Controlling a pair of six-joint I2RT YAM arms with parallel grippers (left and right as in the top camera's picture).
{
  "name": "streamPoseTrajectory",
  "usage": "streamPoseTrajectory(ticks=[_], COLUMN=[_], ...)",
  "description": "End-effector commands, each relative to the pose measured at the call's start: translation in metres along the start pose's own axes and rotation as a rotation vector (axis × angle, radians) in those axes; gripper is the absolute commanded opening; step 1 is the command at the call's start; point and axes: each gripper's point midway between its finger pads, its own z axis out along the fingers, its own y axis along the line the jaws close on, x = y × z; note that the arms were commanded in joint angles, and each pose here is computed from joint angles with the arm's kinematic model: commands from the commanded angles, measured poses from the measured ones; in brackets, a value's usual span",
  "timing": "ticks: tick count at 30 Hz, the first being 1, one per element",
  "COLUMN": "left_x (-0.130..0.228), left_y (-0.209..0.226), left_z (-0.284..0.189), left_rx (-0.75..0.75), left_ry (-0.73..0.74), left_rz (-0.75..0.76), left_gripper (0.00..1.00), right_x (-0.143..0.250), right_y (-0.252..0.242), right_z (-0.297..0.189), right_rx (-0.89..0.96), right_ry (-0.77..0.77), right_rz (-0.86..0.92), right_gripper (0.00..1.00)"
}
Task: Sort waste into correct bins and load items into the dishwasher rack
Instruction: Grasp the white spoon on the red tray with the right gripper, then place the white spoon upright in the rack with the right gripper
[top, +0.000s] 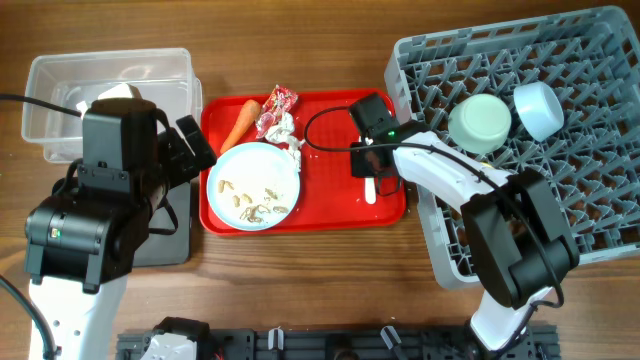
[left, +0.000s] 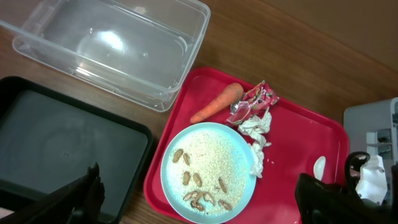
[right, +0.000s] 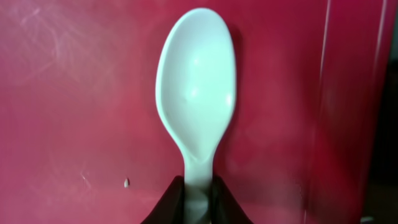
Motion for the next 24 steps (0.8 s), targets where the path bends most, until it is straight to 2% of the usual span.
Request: streamPoseTrajectory(ticks=[1,7,12,18,24], left_x=[-0.005,-0.005,-0.005,-0.005,-0.005], left_y=[0.002,0.002,0.002,0.002,0.002], left_z=[-0.001,-0.001,-0.001,-0.001,-0.001], left_rx=[-0.012,-0.012,-0.012,-0.012,-0.012], left_ry=[-0.017,-0.017,-0.017,-0.017,-0.017], left_rz=[-0.014,-0.014,-0.014,-0.014,-0.014], left_gripper=[1.00,0.99,1.00,1.00,1.00], right_x=[-0.009,-0.047,-0.062,-0.064,-0.059], right_y=[0.008,0.010,-0.032,-0.092,-0.104], right_z=[-0.021,-0.122,-0.180,-0.169,-0.125], right_rx=[-0.031,-0.094,0.022,0.215,0.259], right_ry=[-0.014,-0.258,-0.423,-0.377,-0.252], right_rz=[-0.042,-0.067,-0.035,-0.073,-0.198], right_gripper=[0.06,0.04,0.04,0.04,0.05])
